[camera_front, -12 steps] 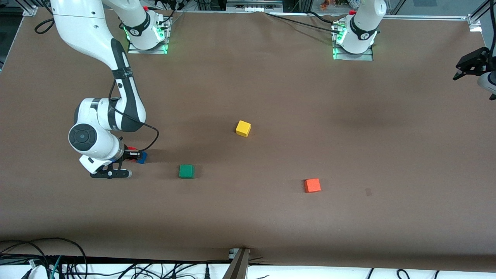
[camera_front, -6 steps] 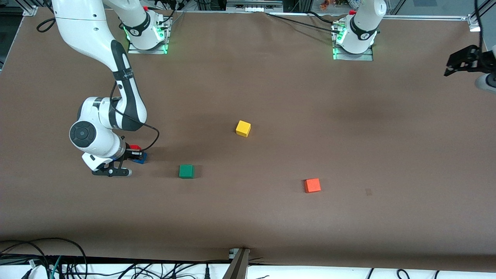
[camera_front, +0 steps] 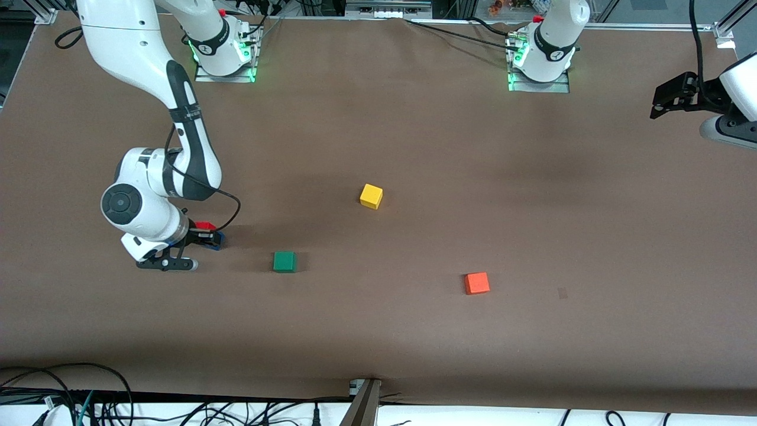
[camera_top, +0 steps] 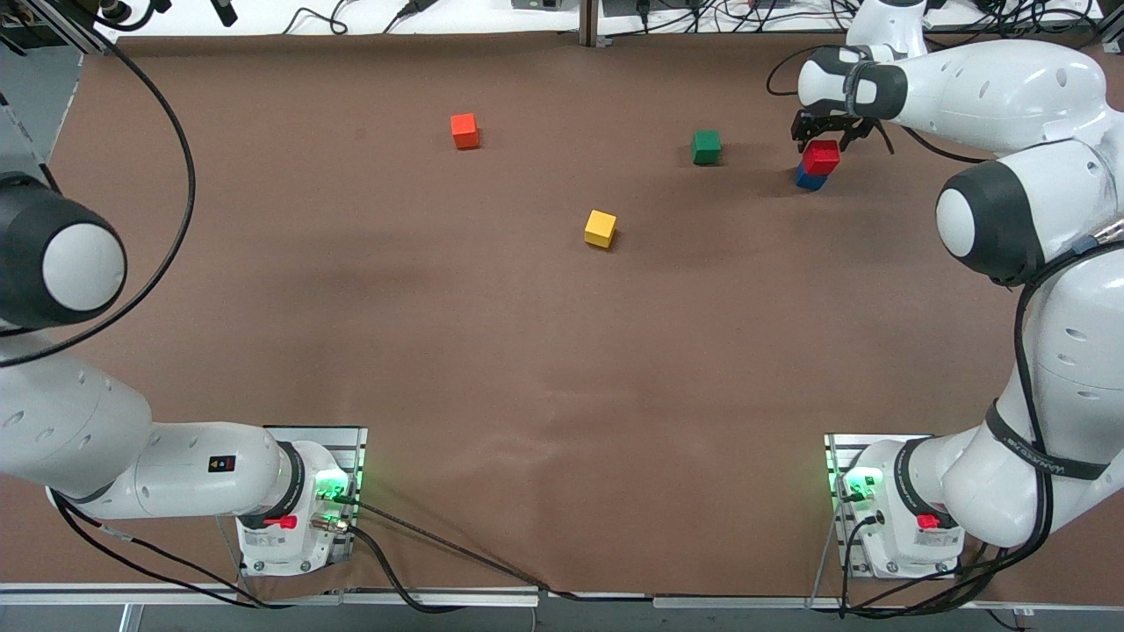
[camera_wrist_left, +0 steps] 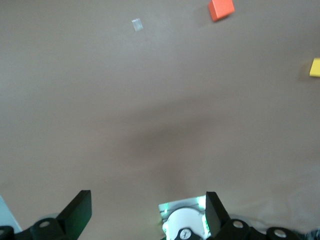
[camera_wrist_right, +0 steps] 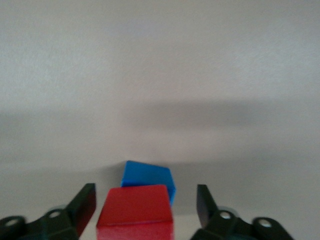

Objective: Pass red block to right arm, stack on blue

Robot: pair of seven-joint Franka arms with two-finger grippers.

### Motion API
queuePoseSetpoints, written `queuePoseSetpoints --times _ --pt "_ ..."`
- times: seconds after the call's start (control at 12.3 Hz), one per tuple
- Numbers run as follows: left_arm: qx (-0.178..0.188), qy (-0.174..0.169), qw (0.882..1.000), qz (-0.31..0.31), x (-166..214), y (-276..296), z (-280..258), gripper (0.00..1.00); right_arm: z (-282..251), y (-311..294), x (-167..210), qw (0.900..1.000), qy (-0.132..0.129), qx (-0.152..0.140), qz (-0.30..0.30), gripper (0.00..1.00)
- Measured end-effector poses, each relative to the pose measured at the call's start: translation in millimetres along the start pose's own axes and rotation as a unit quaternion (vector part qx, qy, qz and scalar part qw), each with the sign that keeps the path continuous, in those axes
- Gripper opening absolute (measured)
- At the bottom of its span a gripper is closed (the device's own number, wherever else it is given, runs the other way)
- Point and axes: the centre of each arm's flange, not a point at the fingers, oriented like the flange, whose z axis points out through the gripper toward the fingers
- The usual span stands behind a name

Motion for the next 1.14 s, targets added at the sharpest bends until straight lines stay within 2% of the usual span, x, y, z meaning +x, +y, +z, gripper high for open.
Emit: queuePoseSetpoints --times 0.08,0.32,0.41,0.65,0.81,0.89,0.97,1.14 --pt "-0.002 0.009 1.0 -0.017 -10 -2 7 1.0 -7 6 3 1.0 0.006 0.002 0.005 1.0" --pt "-0.009 0.035 0.998 -0.045 -45 -15 35 1.0 -47 14 14 0.999 0.03 0.013 -0.002 1.0" --pt "-0.011 0.042 0.998 -0.051 -49 -20 43 1.0 -68 18 16 1.0 0.024 0.017 -0.011 1.0" --pt "-0.014 0.039 0.997 -0.058 -38 -27 64 1.0 -148 33 19 0.999 -0.028 0.028 -0.035 1.0" --pt "-0.014 0.036 0.998 -0.058 -28 -27 72 1.0 -202 37 15 0.997 -0.052 0.035 -0.048 1.0" --pt "-0.014 0.035 0.998 -0.058 -27 -27 73 1.0 -225 38 11 0.996 -0.054 0.036 -0.055 1.0" --pt "-0.014 0.035 0.997 -0.06 -26 -28 73 1.0 -259 36 0 0.996 -0.05 0.027 -0.073 1.0" --pt "-0.016 0.034 0.997 -0.067 -25 -34 75 1.0 -295 29 -22 0.994 -0.05 0.009 -0.102 1.0"
